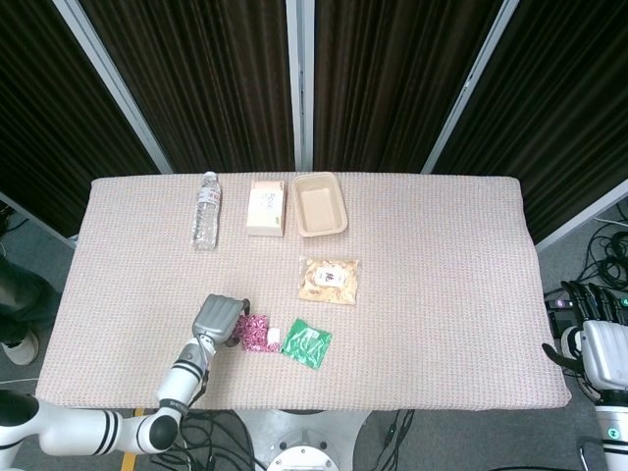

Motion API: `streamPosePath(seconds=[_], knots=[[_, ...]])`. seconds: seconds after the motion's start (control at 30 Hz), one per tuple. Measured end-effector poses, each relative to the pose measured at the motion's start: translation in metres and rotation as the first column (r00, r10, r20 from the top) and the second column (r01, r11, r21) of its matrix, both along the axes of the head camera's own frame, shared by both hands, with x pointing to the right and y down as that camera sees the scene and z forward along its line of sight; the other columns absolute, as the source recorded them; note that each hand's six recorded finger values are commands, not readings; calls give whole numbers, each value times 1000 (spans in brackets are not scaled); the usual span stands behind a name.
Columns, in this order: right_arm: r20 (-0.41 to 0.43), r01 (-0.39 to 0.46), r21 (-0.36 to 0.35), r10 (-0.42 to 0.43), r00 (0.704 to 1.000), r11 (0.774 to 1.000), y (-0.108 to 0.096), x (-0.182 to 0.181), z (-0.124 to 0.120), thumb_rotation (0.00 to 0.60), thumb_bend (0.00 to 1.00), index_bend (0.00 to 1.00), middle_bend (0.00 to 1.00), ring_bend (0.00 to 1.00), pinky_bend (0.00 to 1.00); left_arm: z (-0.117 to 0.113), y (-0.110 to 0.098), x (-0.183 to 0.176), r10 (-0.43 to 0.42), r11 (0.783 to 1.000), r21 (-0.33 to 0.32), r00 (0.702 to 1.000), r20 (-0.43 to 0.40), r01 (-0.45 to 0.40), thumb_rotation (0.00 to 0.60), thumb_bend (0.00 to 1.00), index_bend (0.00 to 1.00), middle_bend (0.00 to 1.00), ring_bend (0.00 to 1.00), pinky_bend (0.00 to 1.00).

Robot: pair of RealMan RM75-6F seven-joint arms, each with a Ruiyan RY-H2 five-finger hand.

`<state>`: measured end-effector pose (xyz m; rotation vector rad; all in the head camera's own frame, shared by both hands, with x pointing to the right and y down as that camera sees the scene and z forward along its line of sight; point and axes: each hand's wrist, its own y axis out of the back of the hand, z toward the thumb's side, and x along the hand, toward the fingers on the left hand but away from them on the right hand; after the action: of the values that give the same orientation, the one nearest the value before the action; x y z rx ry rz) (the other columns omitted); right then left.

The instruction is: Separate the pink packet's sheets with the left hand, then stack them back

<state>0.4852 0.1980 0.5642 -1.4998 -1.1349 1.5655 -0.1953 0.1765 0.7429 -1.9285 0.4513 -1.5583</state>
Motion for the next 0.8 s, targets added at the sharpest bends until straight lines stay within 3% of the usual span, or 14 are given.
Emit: streamPosePath(seconds=[0.2, 0.8], knots=[[1, -5, -4, 5, 1000, 1000, 0, 2, 1, 600, 51, 93, 93, 10, 0, 4, 11, 12, 28, 1000, -8, 999, 18, -28, 600, 239, 466, 867, 848, 942], [0, -17, -12, 17, 1000, 1000, 4, 6, 2, 600, 53, 94, 92, 9, 0, 6, 16, 26, 35, 999, -19, 999, 28, -35, 600, 240, 453, 864, 847, 942]])
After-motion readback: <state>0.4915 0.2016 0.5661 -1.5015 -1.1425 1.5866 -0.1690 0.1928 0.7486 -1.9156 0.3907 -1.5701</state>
